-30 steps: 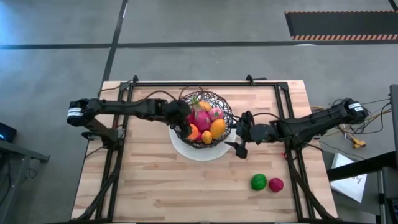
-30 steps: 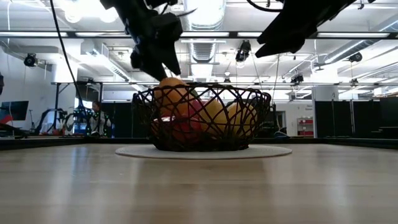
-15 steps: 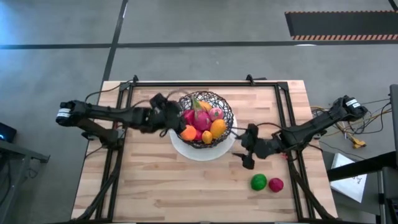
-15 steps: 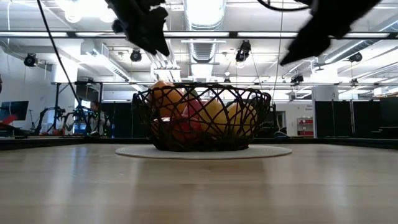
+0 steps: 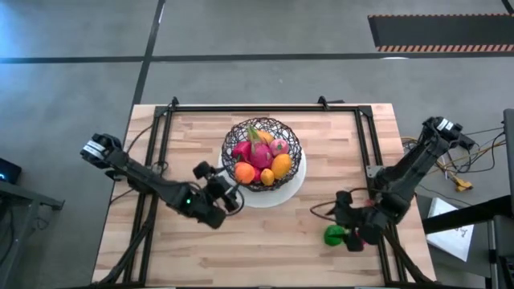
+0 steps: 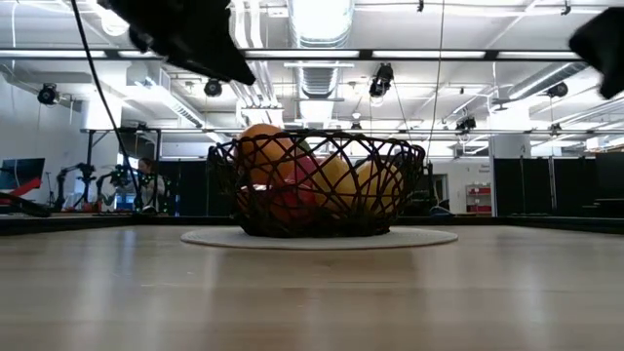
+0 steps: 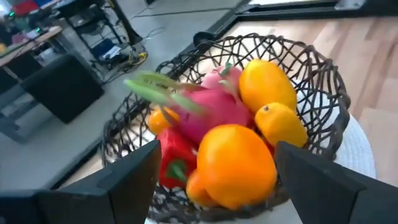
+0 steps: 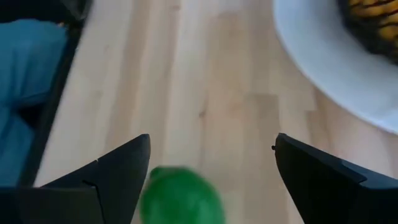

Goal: Build produce basket
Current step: Put the lime into the wire basket

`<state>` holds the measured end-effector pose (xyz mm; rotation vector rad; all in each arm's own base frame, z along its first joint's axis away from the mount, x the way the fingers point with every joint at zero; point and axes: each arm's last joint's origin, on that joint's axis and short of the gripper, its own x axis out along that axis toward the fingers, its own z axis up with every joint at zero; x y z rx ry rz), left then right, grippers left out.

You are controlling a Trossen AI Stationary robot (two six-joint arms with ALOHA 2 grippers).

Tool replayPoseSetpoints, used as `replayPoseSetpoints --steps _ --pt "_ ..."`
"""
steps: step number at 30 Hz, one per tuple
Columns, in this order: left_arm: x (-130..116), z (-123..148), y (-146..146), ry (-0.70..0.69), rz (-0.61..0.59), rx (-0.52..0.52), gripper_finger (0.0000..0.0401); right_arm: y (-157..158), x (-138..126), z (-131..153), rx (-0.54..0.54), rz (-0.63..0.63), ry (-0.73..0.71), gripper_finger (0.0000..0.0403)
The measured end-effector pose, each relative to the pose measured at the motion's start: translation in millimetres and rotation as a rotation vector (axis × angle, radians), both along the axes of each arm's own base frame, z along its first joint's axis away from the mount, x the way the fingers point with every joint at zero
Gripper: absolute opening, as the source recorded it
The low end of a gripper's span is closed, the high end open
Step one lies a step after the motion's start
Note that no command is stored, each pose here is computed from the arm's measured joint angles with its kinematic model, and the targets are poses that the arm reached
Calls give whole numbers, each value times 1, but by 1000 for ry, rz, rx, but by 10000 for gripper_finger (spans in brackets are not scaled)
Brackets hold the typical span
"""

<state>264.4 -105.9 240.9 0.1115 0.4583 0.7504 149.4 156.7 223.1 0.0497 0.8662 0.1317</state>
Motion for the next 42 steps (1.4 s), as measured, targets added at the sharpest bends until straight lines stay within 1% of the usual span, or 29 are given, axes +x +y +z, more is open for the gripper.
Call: replayPoseSetpoints --steps 5,8,10,14,17,22,28,30,33,36,39,42 --pt "-10 -26 -10 -98 59 -30 297 13 -12 -6 -18 93 26 327" --pt "-11 -36 -10 -132 84 -31 297 18 -11 -14 -52 144 67 327" --pt "-12 -41 -9 -123 85 -22 297 21 -9 -23 -88 172 104 327" --pt "-11 -40 -9 -131 90 -22 297 26 -7 -45 -188 238 204 327" --pt "-12 -38 -8 -134 88 -23 297 30 -4 -58 -238 276 257 327" --pt "-13 -37 -8 -135 87 -24 297 34 -1 -69 -284 271 270 327" --pt "-13 -37 -9 -130 81 -31 297 33 2 -68 -298 247 253 324" --pt "-13 -37 -9 -130 80 -33 297 31 3 -68 -293 229 256 311" --pt "-13 -37 -9 -130 77 -34 297 28 6 -70 -294 201 262 281" --pt "-13 -37 -10 -126 73 -31 297 26 8 -72 -299 201 275 258" --pt "-11 -33 -12 -120 61 -22 297 25 9 -72 -291 197 269 253" --pt "-10 -30 -13 -119 54 -19 297 26 13 -65 -296 181 218 253"
